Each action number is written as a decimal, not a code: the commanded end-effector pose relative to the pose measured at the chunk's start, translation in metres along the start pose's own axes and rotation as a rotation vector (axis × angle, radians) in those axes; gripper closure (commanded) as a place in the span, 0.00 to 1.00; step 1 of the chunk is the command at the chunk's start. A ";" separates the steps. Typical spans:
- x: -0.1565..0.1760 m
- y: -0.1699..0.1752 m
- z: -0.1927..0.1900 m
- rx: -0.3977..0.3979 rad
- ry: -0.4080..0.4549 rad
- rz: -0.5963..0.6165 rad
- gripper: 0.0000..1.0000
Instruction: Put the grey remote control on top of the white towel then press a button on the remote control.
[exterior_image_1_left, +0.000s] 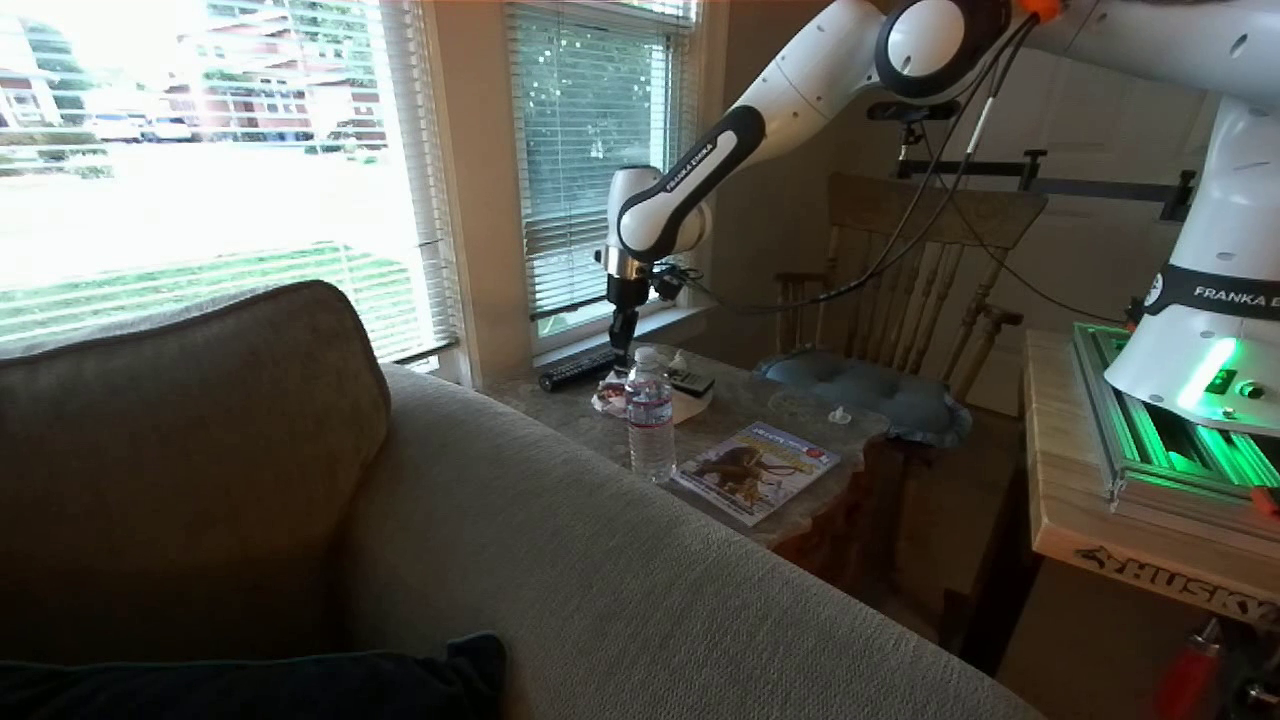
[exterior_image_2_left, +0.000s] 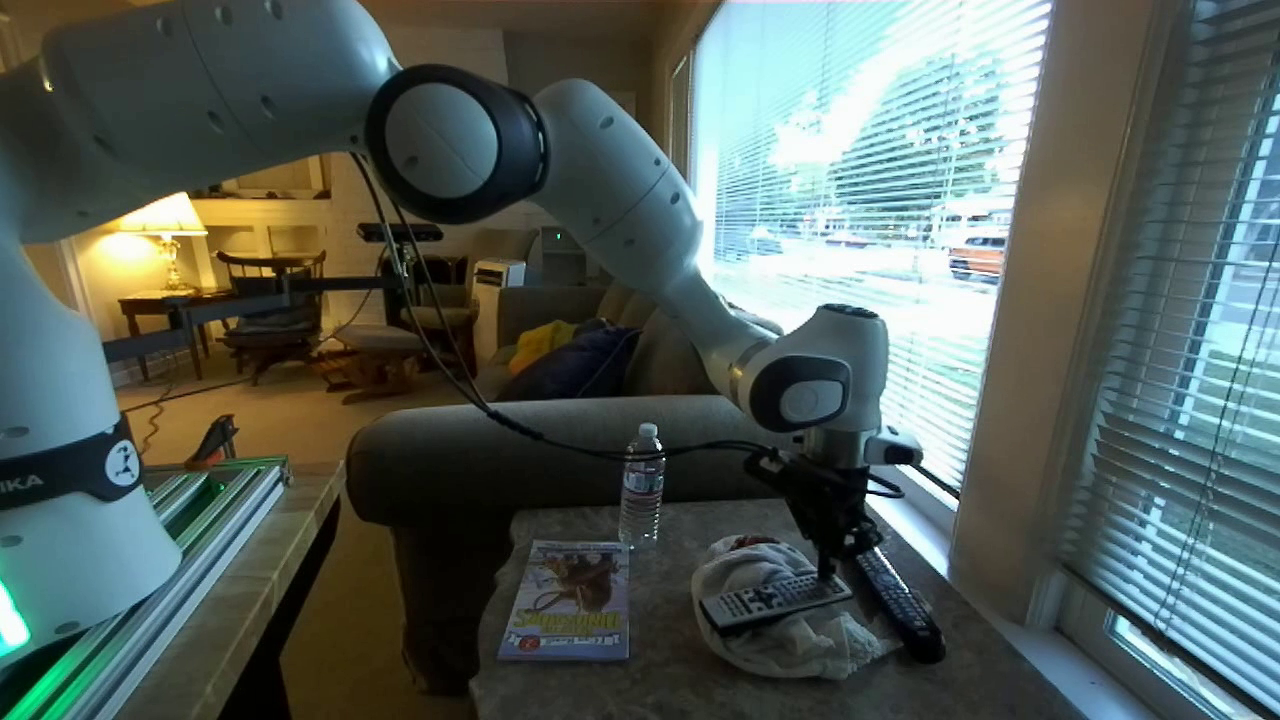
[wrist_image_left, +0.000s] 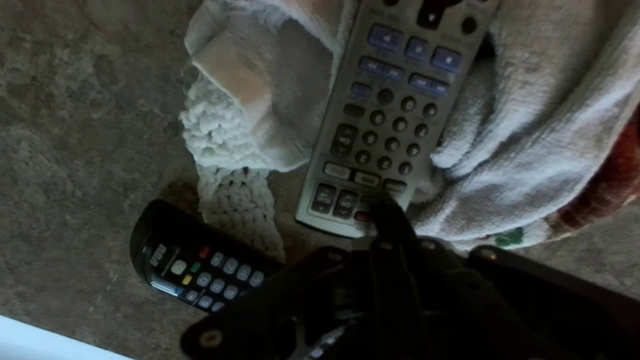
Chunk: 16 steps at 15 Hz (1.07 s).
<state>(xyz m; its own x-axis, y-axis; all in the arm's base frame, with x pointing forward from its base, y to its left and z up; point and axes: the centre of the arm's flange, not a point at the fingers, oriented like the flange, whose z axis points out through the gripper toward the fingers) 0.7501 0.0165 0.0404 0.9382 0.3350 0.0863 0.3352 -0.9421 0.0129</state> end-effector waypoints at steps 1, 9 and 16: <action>0.001 0.001 0.009 -0.003 0.002 0.010 1.00; -0.001 0.007 0.013 0.001 -0.001 0.018 1.00; -0.001 0.009 0.016 0.007 -0.003 0.023 1.00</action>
<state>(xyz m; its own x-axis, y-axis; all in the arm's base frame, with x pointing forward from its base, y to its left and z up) 0.7477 0.0068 0.0332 0.9442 0.3194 0.0805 0.3202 -0.9473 0.0031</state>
